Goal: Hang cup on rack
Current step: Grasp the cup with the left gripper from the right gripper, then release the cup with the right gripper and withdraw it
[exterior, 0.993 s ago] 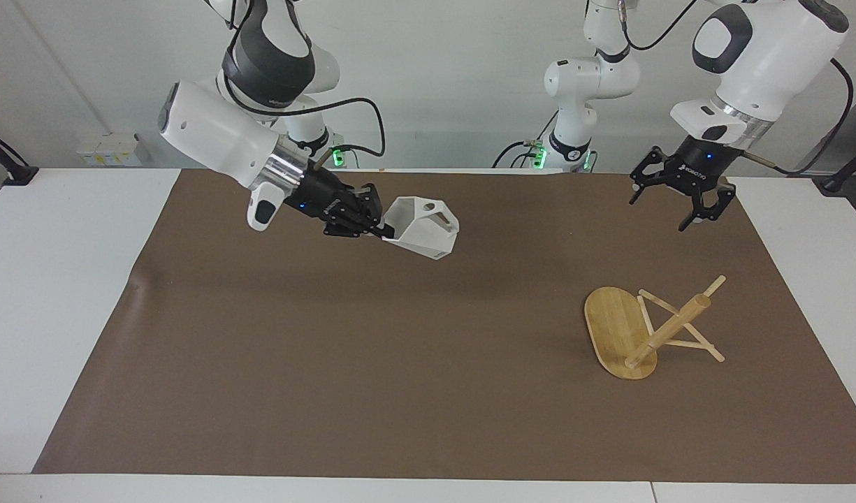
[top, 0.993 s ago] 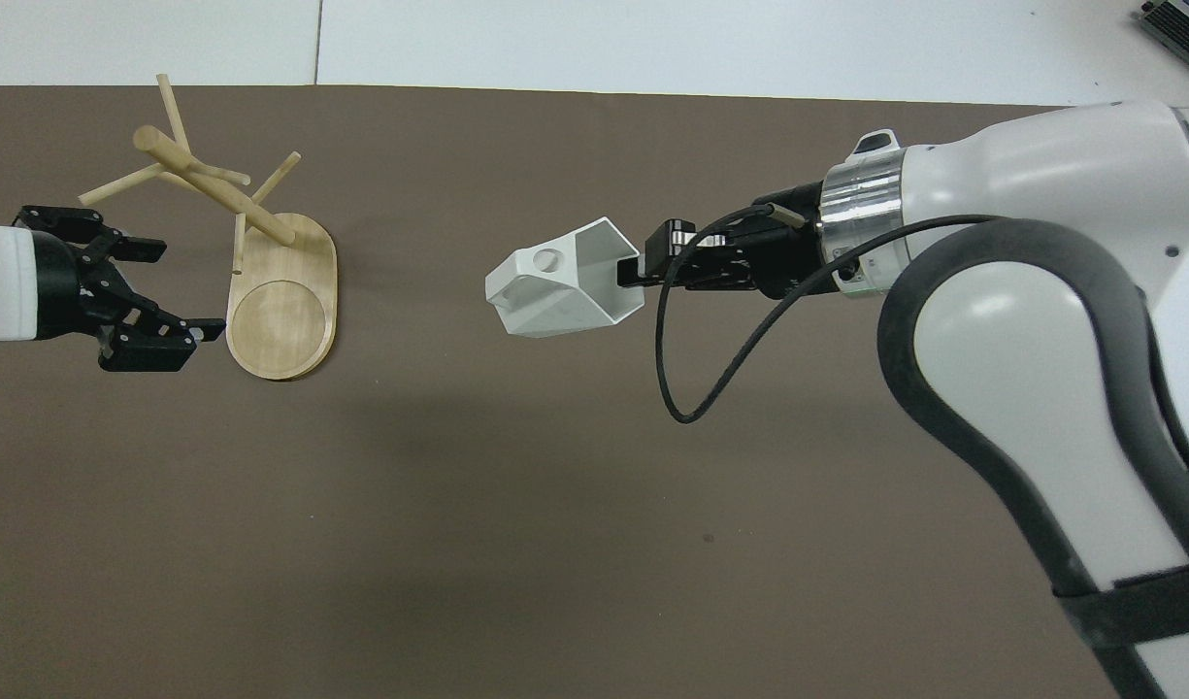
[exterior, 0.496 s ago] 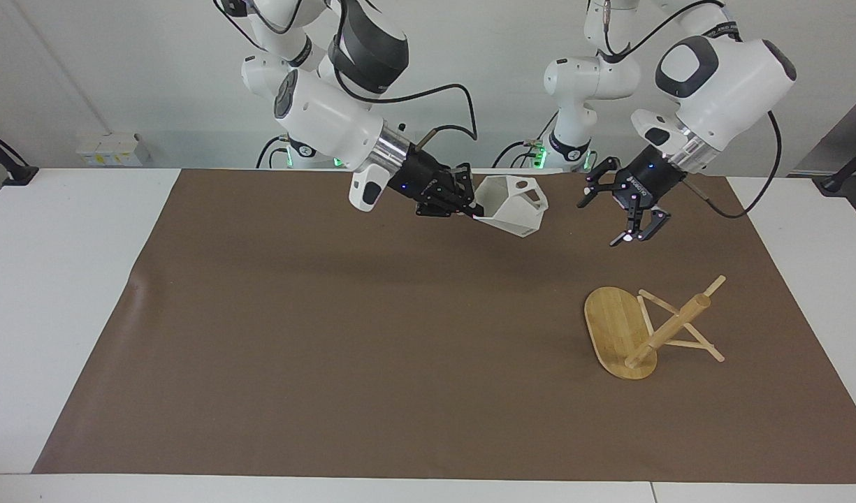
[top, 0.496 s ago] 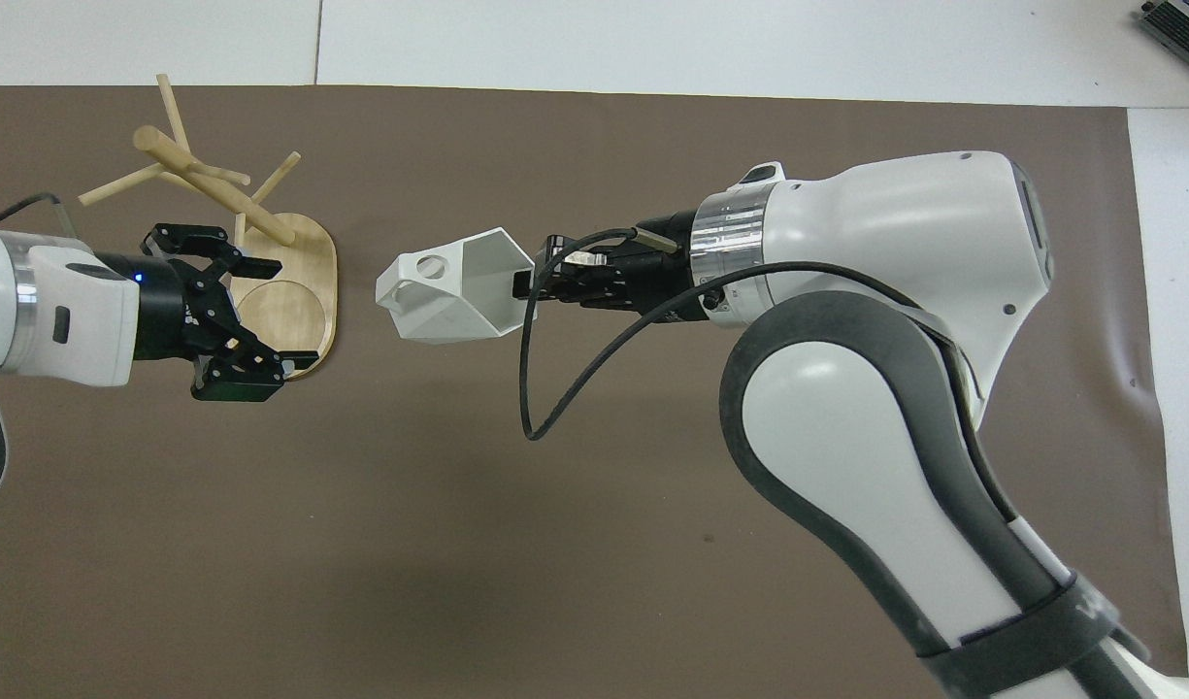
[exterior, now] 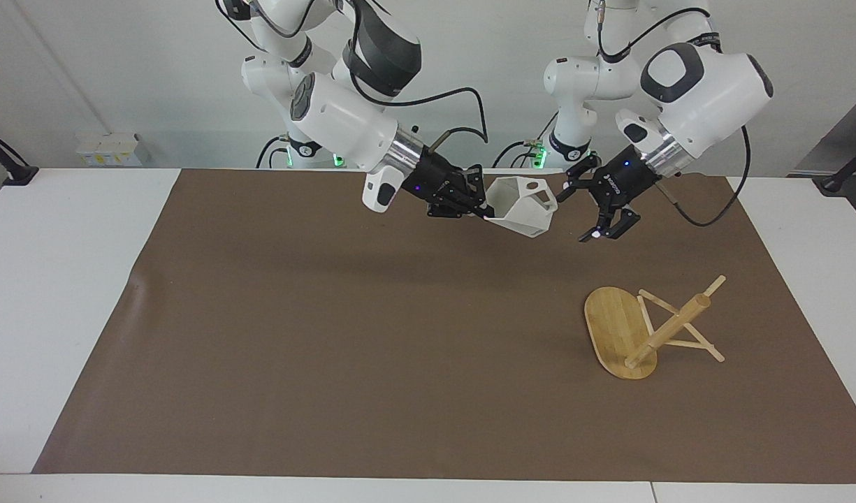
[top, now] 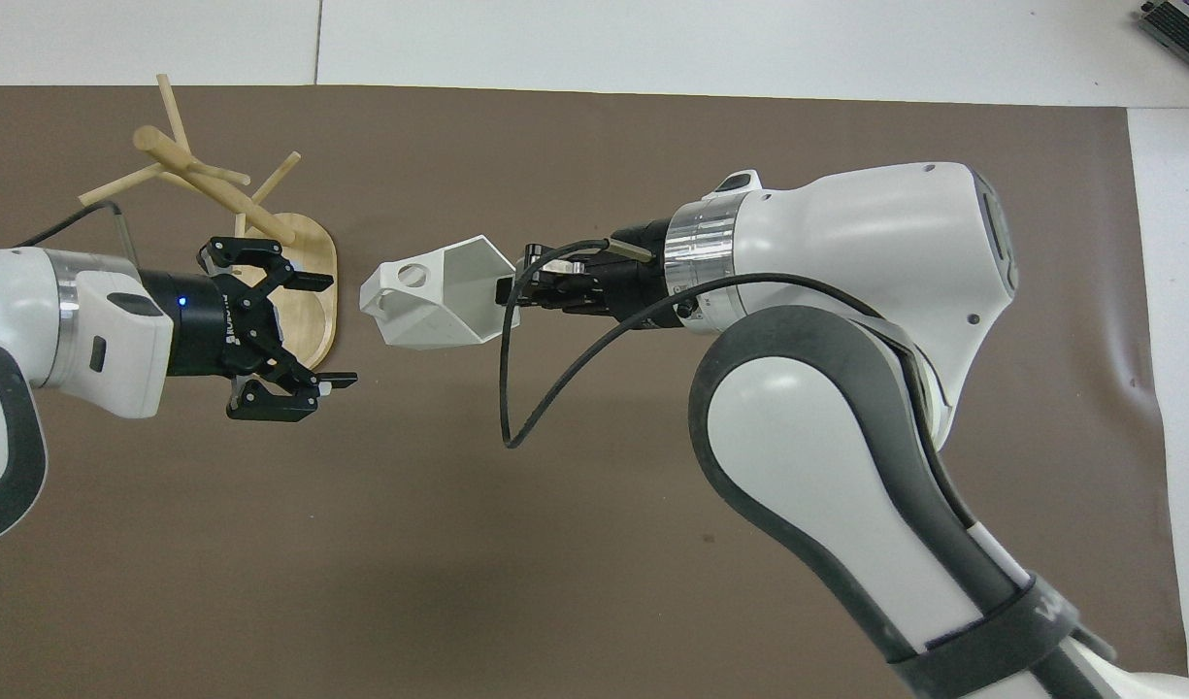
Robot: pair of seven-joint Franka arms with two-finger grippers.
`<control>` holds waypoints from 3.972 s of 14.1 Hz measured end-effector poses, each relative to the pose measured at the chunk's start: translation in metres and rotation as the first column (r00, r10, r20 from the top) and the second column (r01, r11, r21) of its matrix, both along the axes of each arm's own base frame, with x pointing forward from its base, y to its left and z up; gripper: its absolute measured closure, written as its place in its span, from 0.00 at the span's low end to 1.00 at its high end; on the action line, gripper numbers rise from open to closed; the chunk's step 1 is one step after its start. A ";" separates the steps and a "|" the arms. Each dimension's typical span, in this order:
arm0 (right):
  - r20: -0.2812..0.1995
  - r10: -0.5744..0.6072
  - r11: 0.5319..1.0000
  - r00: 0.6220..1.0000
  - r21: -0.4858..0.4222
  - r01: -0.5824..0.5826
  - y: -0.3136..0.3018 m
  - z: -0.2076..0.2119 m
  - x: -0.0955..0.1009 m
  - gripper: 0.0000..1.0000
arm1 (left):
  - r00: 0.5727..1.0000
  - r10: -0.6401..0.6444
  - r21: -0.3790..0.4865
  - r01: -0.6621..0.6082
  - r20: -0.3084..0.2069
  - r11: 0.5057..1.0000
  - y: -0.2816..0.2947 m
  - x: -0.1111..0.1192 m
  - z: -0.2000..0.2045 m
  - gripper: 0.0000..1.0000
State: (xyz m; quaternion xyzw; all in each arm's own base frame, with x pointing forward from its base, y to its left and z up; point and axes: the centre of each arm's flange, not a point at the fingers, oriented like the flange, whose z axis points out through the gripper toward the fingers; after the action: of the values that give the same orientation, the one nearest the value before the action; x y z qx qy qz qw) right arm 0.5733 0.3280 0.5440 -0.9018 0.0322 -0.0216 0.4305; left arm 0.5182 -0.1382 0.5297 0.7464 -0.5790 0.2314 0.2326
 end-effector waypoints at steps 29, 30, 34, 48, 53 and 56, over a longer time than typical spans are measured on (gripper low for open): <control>0.013 -0.004 1.000 1.000 -0.017 0.004 0.012 -0.003 -0.004 0.96 | 0.976 0.041 -0.073 -0.026 0.212 0.997 -0.046 -0.013 -0.004 0.00; 0.012 -0.004 1.000 1.000 -0.017 0.004 0.012 -0.003 -0.004 0.96 | 0.976 0.042 -0.074 -0.027 0.212 0.997 -0.046 -0.013 -0.004 0.00; 0.009 -0.002 1.000 1.000 -0.018 0.003 0.013 -0.004 -0.005 0.96 | 0.977 0.045 -0.077 -0.030 0.210 0.997 -0.047 -0.013 -0.004 0.11; 0.004 -0.008 1.000 1.000 -0.023 0.008 0.011 -0.007 -0.003 0.96 | 0.981 0.053 -0.078 -0.039 0.189 0.996 -0.049 -0.016 -0.009 0.26; 0.004 -0.008 1.000 1.000 -0.023 0.008 0.011 -0.007 -0.003 0.96 | 0.981 0.054 -0.078 -0.040 0.187 0.996 -0.049 -0.016 -0.009 0.26; 0.001 -0.005 1.000 1.000 -0.023 0.005 0.013 -0.007 -0.004 0.81 | 0.982 0.070 -0.083 -0.056 0.175 0.995 -0.049 -0.016 -0.009 0.26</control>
State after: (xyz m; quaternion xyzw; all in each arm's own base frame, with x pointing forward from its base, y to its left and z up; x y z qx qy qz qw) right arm 0.5694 0.3410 0.5372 -0.9065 0.0342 -0.0236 0.4202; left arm 0.5026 -0.1868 0.5210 0.7310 -0.5642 0.3266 0.2014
